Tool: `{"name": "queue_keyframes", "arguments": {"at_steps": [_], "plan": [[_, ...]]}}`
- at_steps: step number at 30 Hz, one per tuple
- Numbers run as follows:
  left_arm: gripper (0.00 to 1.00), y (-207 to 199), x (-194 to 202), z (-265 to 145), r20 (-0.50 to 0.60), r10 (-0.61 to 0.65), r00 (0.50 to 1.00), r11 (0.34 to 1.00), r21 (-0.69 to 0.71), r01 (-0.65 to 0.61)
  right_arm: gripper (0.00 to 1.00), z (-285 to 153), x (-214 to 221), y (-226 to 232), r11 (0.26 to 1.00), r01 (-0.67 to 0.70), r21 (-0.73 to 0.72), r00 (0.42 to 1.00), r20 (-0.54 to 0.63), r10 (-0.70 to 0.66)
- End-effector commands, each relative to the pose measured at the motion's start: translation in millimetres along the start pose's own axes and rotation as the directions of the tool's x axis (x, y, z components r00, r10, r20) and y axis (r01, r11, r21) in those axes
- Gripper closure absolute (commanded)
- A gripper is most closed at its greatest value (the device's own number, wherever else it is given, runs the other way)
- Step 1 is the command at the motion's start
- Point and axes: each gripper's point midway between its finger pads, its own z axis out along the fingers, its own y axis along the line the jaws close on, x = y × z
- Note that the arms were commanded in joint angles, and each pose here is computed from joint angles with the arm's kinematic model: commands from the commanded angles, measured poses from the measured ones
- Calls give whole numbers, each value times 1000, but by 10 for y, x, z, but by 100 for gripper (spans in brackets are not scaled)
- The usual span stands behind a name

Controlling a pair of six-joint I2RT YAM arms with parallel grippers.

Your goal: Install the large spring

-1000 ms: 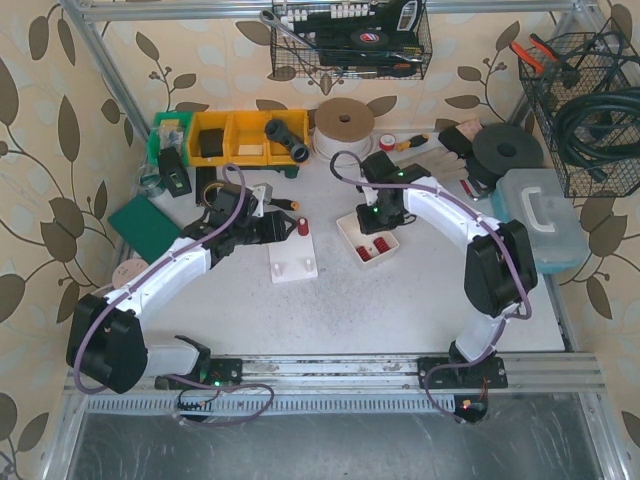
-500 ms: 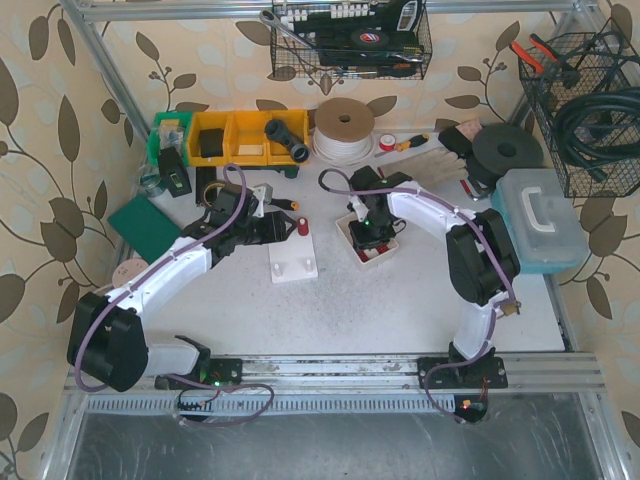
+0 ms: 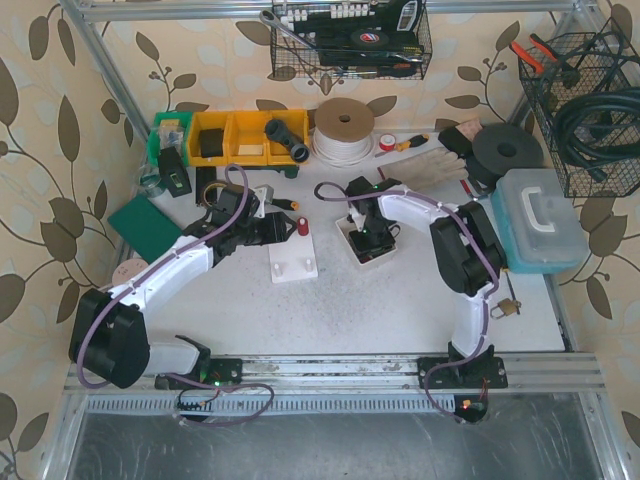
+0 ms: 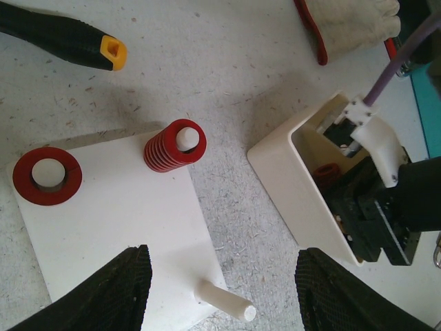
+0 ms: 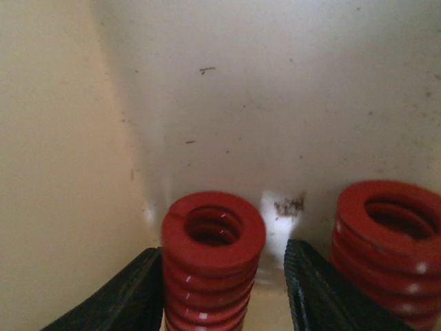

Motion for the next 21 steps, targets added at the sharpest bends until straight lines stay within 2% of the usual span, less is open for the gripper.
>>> {"name": "queue_keyframes", "arguments": {"at_steps": [1, 8, 12, 16, 21], "plan": [[39, -38, -107, -38, 27, -14, 1000, 1000, 12, 14, 52, 115, 41, -74, 998, 7, 56, 999, -49, -4], [38, -39, -106, -39, 27, -13, 1000, 1000, 13, 13, 56, 207, -58, -149, 994, -9, 106, 999, -40, 14], [38, -39, -108, -44, 31, -14, 999, 1000, 13, 14, 69, 202, -120, -157, 993, -19, 118, 999, -24, 22], [39, -38, -108, -41, 30, -14, 999, 1000, 15, 14, 86, 126, -171, -154, 993, -26, 117, 1000, 2, 26], [39, -44, -109, -41, 30, -11, 999, 1000, 19, 11, 92, -136, -292, -99, 996, -52, 70, 997, 67, 47]]}}
